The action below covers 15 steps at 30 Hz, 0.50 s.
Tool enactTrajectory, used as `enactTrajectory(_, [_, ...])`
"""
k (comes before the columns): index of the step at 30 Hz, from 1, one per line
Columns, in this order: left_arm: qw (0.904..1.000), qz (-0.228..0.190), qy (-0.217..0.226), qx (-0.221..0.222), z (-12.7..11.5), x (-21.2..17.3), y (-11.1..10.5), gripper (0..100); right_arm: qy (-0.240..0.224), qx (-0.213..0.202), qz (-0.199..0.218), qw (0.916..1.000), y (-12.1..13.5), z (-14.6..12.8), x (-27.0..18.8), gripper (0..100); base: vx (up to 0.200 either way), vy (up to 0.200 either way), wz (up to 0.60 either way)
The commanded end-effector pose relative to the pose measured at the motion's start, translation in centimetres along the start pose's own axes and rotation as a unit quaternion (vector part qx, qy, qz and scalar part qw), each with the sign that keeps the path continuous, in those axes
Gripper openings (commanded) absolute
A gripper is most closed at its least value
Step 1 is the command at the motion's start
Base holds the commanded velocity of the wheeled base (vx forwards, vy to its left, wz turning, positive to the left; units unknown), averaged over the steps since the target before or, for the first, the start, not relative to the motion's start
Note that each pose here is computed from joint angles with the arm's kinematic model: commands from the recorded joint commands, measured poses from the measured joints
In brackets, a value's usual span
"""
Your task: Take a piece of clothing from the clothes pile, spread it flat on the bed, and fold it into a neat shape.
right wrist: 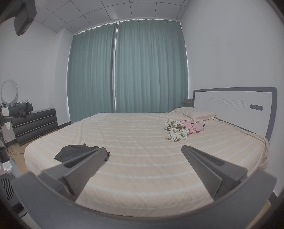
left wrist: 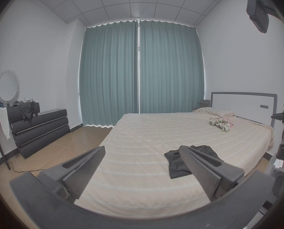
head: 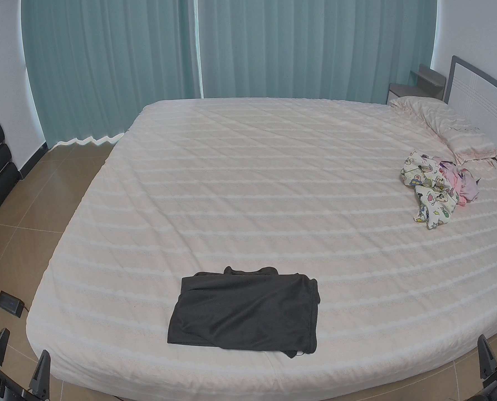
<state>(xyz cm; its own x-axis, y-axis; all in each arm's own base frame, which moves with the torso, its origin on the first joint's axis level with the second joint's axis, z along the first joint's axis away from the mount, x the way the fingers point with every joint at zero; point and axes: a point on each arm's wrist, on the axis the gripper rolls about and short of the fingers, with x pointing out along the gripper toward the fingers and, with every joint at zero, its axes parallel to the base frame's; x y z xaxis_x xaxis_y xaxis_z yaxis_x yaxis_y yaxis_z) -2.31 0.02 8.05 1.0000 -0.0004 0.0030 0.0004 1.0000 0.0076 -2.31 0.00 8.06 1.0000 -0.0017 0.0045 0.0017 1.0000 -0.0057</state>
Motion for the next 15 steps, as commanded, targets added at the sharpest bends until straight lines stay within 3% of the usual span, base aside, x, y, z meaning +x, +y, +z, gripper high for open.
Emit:
enactTrajectory(1, [1.0, 0.0, 0.004, 0.0, -0.46, 0.06, 0.0, 100, 0.002, -0.002, 0.0, 1.0, 0.0, -0.47, 0.03, 100, 0.0, 0.0, 0.0])
enactTrajectory(15, [1.0, 0.0, 0.004, -0.001, -0.46, 0.06, 0.0, 100, 0.002, -0.002, 0.001, 1.0, 0.0, -0.47, 0.03, 100, 0.0, 0.0, 0.0])
